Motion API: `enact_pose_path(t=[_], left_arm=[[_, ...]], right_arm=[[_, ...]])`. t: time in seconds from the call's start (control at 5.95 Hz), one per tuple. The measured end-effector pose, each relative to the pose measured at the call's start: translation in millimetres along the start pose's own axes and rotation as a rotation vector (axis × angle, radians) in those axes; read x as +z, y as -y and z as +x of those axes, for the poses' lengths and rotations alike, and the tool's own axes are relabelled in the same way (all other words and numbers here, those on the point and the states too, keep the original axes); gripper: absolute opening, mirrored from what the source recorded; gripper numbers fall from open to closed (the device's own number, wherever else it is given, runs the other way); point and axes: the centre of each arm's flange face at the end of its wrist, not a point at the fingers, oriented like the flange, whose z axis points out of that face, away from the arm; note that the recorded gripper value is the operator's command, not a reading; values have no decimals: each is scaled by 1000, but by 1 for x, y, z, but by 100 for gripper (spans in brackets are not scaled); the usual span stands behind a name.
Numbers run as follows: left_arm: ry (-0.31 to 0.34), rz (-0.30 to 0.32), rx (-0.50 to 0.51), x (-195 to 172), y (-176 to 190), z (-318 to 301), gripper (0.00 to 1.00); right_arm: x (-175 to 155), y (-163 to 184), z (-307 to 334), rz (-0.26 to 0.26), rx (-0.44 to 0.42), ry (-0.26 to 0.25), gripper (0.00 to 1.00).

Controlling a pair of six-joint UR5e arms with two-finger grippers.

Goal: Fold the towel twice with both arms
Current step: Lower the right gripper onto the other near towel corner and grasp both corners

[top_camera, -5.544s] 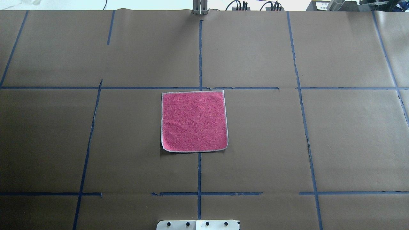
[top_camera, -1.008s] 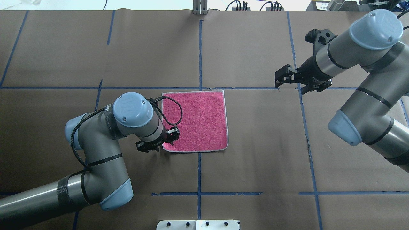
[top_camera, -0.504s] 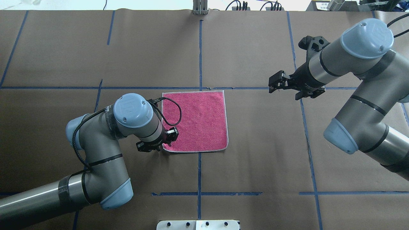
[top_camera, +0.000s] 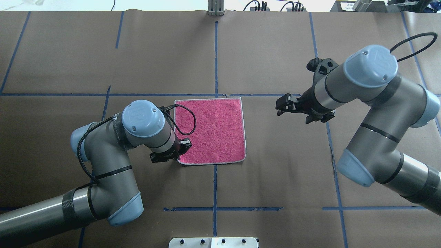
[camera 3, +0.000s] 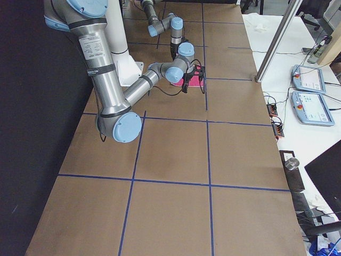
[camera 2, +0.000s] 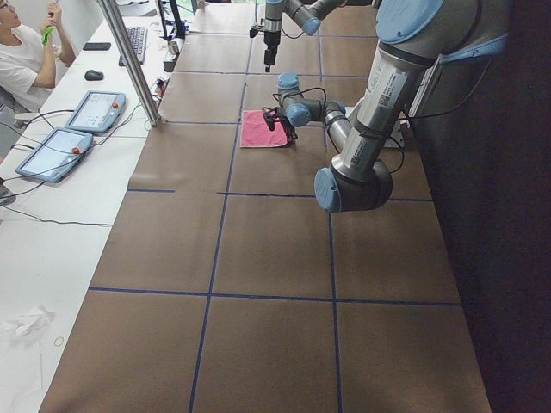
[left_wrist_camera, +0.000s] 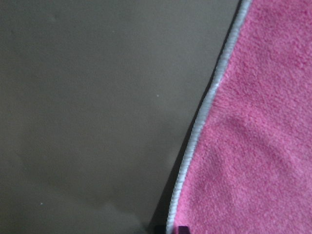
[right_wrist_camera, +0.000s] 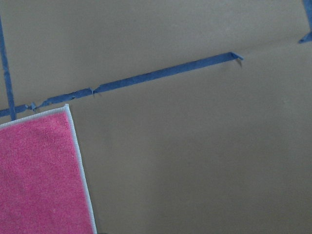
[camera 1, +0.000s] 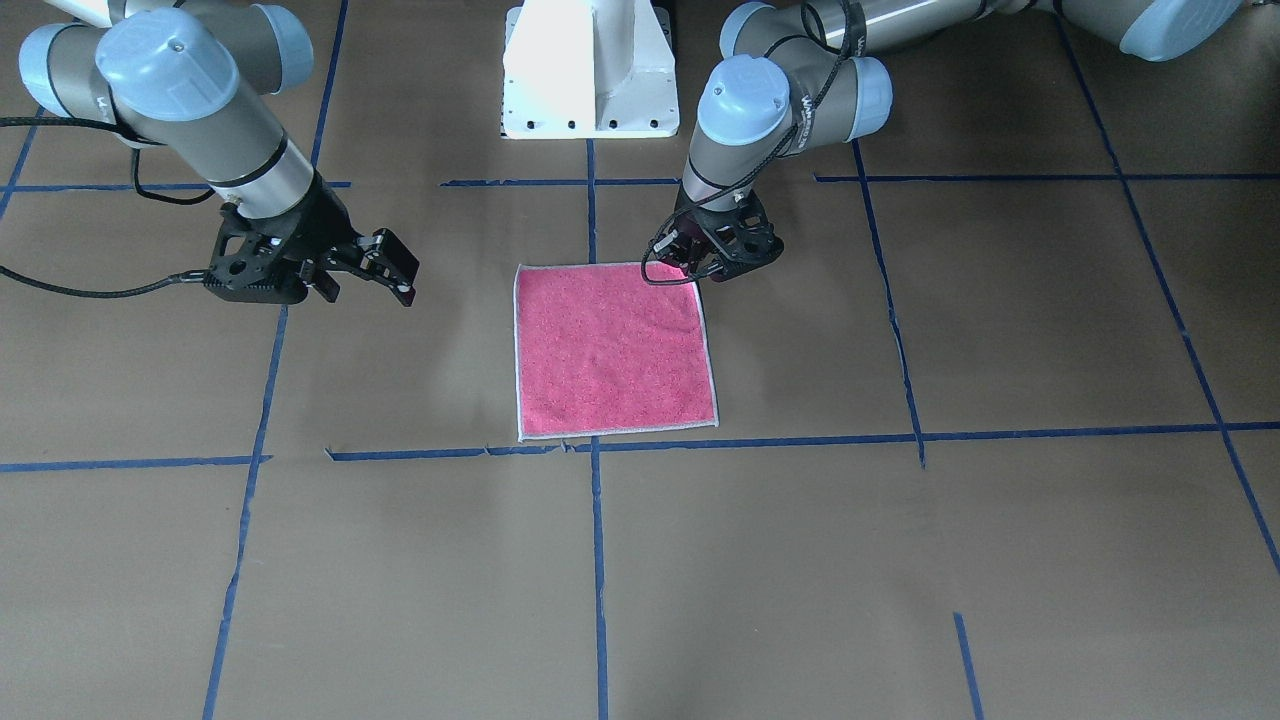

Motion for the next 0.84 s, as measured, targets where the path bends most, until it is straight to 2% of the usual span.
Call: enact_pose_path(t=[0.5, 0.67, 0.84], left_arm=[[-6, -2, -12, -3, -1, 1, 4], [-7, -2, -12, -3, -1, 1, 4], [-7, -2, -12, -3, -1, 1, 4]], right_arm=[[61, -75, -63, 5, 73, -20, 99], [81, -87, -80, 16, 107, -31, 94], [95, -98, -89, 26, 123, -46, 85]])
